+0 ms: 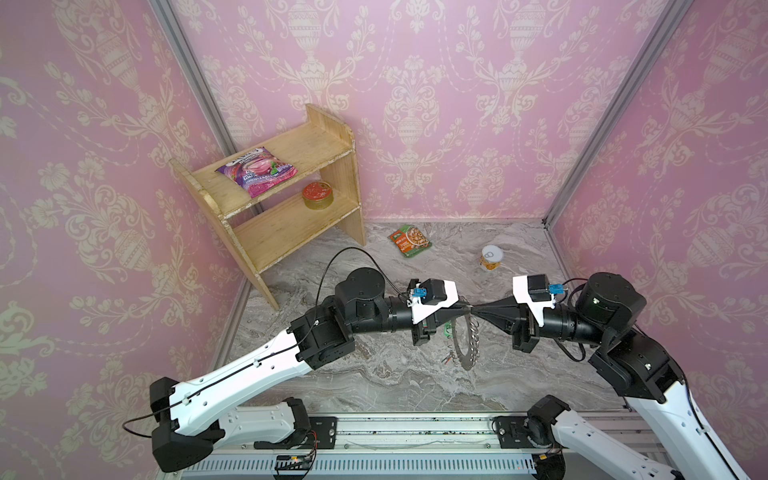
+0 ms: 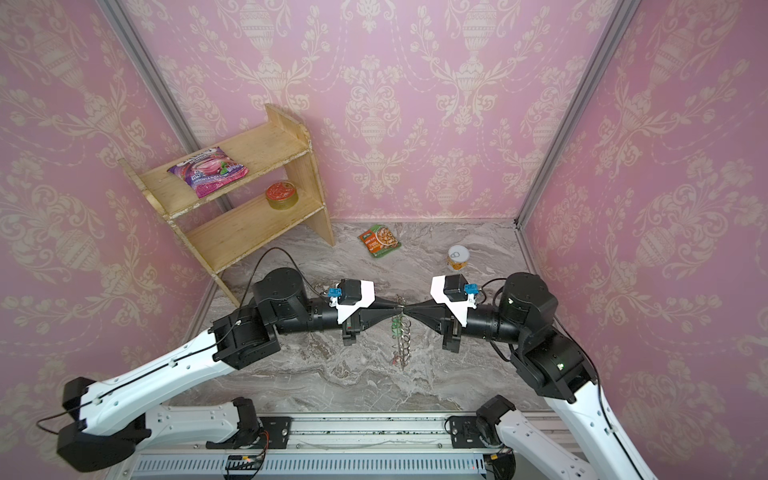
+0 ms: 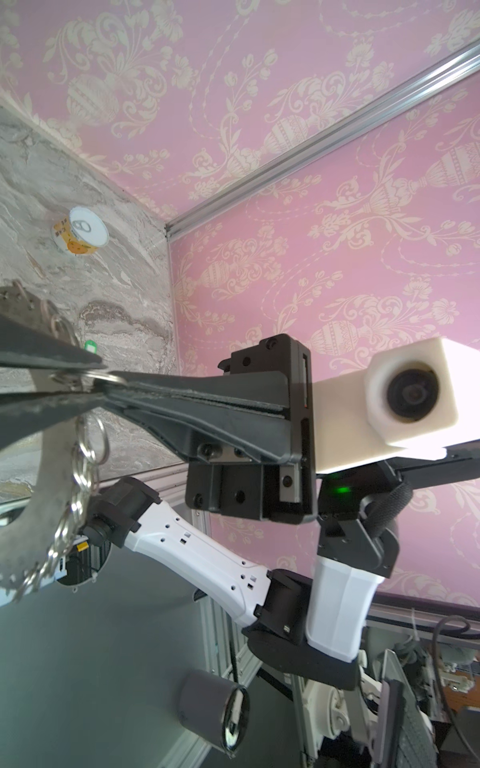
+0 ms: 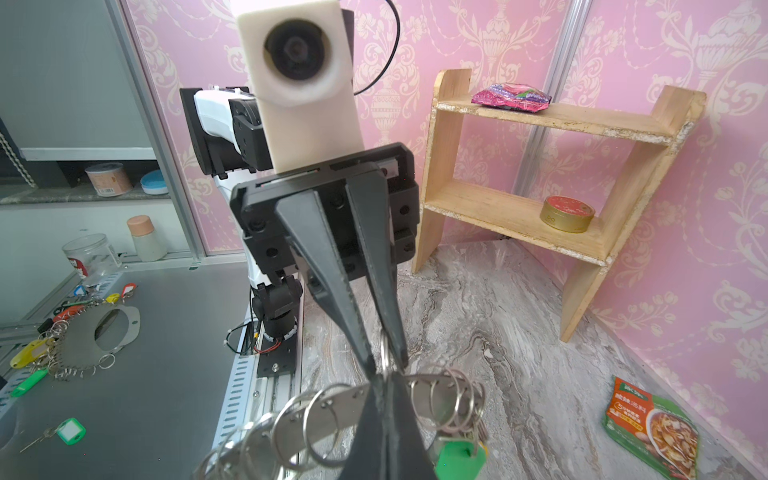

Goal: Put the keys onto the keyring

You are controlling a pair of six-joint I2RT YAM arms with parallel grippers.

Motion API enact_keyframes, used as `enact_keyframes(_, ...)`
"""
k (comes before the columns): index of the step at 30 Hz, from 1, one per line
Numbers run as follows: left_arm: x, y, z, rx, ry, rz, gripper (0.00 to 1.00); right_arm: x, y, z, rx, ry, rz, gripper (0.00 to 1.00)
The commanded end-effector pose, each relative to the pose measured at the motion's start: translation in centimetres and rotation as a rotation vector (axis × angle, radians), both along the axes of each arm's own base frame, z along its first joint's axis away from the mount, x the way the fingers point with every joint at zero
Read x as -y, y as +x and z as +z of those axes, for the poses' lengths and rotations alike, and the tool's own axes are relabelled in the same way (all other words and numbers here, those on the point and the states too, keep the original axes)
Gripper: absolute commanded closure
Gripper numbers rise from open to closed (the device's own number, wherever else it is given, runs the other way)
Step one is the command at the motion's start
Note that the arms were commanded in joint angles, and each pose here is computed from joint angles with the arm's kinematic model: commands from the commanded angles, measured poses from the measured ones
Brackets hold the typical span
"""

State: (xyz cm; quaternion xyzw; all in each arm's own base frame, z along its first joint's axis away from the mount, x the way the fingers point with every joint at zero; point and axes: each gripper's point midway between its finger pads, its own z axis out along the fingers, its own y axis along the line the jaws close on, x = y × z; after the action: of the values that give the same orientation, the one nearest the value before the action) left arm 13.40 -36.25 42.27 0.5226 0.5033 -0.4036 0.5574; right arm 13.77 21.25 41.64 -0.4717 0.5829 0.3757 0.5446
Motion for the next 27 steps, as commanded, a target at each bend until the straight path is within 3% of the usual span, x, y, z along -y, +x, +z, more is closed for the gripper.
enact_keyframes(1, -1.7, 0.2, 0.4, 0.004, 0.018, 0.067, 0.61, 0.7, -0.1, -0.1, -0.014, -0.090, -0.026, 1.00)
enact_keyframes(7, -3.7, 1.0, -0.4, 0.008, 0.099, 0.164, 0.63, 0.9, 0.4, -1.1, -0.090, -0.203, -0.039, 1.00)
enact_keyframes(13, -2.7, 0.7, -1.2, 0.001, 0.179, 0.117, 0.70, 1.0, 0.6, -1.7, -0.100, -0.276, -0.035, 1.00)
enact_keyframes(27, -0.3, 0.9, -1.6, 0.020, 0.231, 0.043, 0.70, 0.1, 0.5, -2.1, -0.104, -0.304, 0.010, 1.00)
